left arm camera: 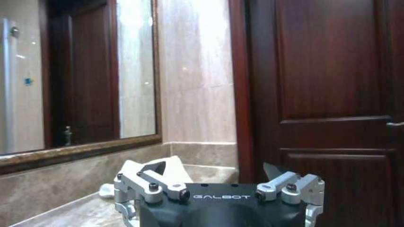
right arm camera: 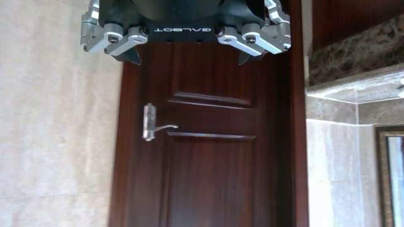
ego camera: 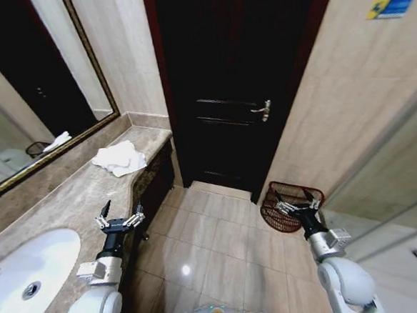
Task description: Discard the used towel into the hamper.
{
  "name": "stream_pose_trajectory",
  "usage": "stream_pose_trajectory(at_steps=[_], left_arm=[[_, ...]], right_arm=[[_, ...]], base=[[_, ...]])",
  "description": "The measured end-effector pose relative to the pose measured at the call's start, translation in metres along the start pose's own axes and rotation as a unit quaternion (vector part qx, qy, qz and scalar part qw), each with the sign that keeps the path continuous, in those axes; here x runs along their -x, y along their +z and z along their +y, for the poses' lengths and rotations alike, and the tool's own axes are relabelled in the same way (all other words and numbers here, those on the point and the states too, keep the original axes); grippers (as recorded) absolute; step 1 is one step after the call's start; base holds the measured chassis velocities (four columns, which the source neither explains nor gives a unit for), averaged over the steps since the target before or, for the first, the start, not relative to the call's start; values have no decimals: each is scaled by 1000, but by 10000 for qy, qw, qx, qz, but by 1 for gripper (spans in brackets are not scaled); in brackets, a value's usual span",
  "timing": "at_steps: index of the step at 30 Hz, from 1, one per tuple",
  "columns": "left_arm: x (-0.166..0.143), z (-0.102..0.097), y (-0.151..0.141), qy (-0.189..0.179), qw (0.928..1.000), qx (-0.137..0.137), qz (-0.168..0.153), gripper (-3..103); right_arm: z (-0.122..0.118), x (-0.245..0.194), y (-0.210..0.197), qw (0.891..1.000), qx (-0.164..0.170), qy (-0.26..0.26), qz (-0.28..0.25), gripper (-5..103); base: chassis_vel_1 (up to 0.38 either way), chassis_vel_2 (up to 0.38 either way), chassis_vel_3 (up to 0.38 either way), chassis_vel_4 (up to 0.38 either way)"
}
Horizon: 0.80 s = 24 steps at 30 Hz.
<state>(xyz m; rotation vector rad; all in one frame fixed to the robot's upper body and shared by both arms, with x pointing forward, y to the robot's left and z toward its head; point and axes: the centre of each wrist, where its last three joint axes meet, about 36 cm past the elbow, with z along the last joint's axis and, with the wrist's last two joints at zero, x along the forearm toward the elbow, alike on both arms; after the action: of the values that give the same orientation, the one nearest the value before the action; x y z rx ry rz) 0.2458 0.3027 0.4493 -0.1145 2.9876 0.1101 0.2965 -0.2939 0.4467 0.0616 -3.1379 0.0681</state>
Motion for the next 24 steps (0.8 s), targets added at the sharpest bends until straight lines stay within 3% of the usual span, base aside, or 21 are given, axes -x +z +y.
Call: stream_pose_trajectory(at_steps=[24], left_arm=[[0, 0, 5, -57, 9998, -51, -160, 100]], right_arm=[[3, 3, -5, 10000, 63, -39, -28, 100]], base=[[-63, 161, 167, -63]])
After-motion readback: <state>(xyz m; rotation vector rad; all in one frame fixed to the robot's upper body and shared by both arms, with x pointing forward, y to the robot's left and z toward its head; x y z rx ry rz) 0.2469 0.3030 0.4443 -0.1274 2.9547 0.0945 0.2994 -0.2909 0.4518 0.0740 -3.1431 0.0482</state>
